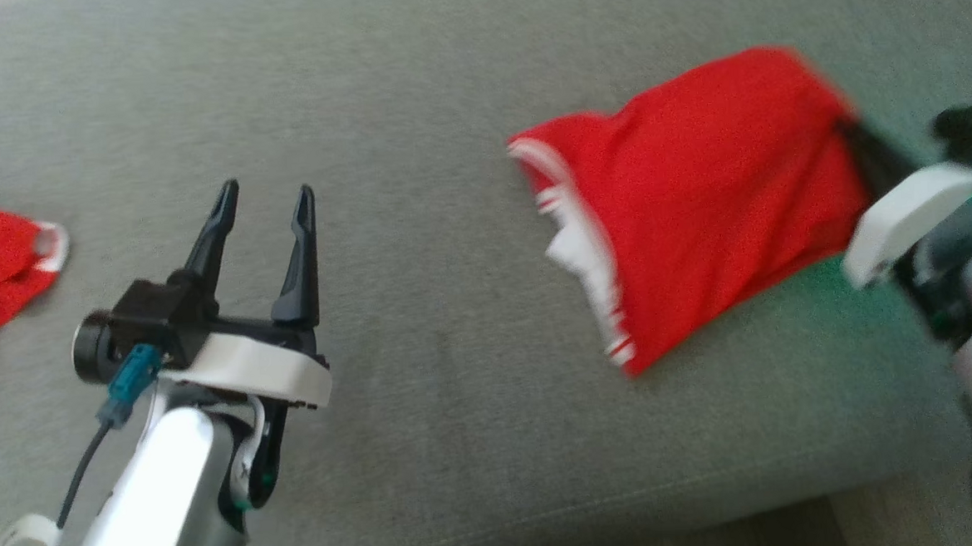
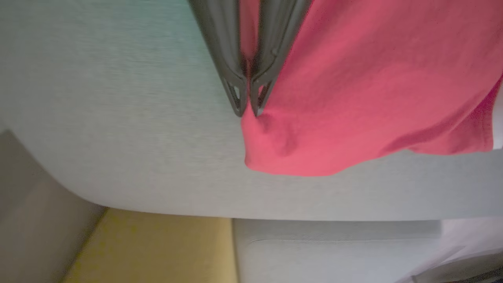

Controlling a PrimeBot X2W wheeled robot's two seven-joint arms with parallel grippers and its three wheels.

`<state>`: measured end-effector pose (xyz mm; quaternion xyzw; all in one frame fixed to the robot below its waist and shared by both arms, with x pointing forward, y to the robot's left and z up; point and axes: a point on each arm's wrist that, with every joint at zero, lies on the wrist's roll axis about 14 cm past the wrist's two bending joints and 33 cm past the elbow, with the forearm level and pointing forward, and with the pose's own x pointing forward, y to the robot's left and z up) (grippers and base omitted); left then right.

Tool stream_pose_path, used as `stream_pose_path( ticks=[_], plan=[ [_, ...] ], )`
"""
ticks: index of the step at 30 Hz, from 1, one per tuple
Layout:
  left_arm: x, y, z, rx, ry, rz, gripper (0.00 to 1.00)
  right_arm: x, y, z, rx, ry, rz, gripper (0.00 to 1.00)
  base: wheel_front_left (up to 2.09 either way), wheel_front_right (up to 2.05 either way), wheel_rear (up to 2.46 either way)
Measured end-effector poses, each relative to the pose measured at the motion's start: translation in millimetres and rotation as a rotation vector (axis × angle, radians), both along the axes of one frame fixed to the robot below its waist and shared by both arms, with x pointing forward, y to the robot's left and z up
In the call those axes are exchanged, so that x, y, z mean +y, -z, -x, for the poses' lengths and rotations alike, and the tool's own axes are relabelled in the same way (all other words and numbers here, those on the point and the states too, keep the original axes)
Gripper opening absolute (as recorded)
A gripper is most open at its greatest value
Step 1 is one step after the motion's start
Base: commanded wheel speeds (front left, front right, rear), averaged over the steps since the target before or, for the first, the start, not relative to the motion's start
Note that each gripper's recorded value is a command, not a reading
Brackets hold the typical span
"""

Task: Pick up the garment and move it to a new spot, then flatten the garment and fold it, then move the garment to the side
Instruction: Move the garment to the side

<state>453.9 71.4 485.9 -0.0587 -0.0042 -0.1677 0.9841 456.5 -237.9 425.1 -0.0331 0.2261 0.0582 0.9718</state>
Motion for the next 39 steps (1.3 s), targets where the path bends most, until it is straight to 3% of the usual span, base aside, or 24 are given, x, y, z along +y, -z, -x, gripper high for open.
stream_pose_path(
  ticks=[6,17,34,35,36,39],
  plan=[
    [-28,13,-16,0.019,0.086,0.003,1.00,-72,-16,-12,-0.036,0.156,0.066,0.00,0.00,0.00,0.00],
    [-58,38,-40,0.052,0.181,-0.006,1.00,-150,-38,-37,-0.095,0.358,0.097,0.00,0.00,0.00,0.00],
    [-75,63,-51,0.089,0.231,0.003,1.00,-203,-27,-41,-0.052,0.524,0.160,0.00,0.00,0.00,0.00],
    [-75,63,-51,0.090,0.232,0.003,1.00,-204,-27,-41,-0.048,0.530,0.160,0.09,0.00,0.00,0.00],
    [-75,63,-51,0.090,0.235,0.004,1.00,-205,-25,-40,-0.039,0.538,0.159,0.41,0.00,0.00,0.00],
    [-75,63,-52,0.089,0.237,0.004,1.00,-201,-20,-41,-0.035,0.542,0.146,0.69,0.00,0.00,0.00]
  ],
)
